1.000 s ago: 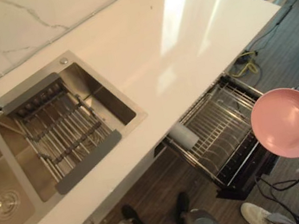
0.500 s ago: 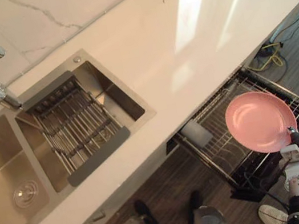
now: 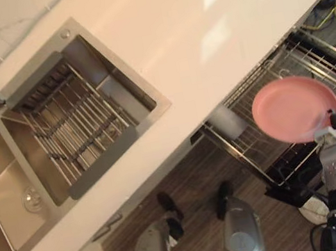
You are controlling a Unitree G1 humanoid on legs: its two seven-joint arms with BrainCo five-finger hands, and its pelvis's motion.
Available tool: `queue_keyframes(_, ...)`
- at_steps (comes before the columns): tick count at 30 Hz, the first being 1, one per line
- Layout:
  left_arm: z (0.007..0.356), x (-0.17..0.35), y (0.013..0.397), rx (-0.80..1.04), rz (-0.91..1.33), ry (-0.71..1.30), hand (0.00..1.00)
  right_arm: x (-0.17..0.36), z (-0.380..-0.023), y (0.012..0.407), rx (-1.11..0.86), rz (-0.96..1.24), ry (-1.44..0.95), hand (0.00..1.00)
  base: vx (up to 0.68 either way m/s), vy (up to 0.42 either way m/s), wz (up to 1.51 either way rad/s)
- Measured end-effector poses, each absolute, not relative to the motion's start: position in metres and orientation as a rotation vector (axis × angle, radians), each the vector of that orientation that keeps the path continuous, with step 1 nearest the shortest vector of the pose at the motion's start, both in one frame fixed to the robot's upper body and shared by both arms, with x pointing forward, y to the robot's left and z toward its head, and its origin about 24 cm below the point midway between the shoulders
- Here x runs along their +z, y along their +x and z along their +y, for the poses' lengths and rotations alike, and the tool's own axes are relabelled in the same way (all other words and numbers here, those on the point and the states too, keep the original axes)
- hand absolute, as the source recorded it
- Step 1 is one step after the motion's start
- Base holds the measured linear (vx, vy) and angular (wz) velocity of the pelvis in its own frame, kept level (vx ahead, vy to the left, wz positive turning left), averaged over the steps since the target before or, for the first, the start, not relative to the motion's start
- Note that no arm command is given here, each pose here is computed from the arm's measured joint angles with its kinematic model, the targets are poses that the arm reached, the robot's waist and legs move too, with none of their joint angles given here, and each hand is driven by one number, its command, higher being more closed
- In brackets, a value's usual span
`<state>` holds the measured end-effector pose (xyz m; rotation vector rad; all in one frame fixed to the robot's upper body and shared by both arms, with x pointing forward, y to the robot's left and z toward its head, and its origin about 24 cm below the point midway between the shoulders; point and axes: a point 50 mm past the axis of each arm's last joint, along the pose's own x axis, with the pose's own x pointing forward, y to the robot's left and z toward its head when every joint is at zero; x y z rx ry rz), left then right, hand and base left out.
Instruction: Walk over to the sink, pick up the cup, carry it to the dishwasher, place the cup inside the dishwasher, then close the dishwasher door
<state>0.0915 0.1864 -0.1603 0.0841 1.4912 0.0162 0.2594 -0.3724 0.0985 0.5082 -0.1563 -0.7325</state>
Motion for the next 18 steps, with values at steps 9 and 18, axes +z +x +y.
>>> queue_keyframes(9, 0.184, -0.157, 0.104, 0.015, 1.45, 0.045, 0.0, 0.144, -0.377, 0.278, -0.757, -0.255, 0.462, 0.0, 0.04, -0.086, 0.0)
queue_keyframes(18, 0.184, -0.156, 0.107, 0.013, 1.417, 0.037, 0.0, 0.127, -0.383, 0.272, -0.78, -0.138, 0.388, 0.0, 0.02, -0.005, -0.02)
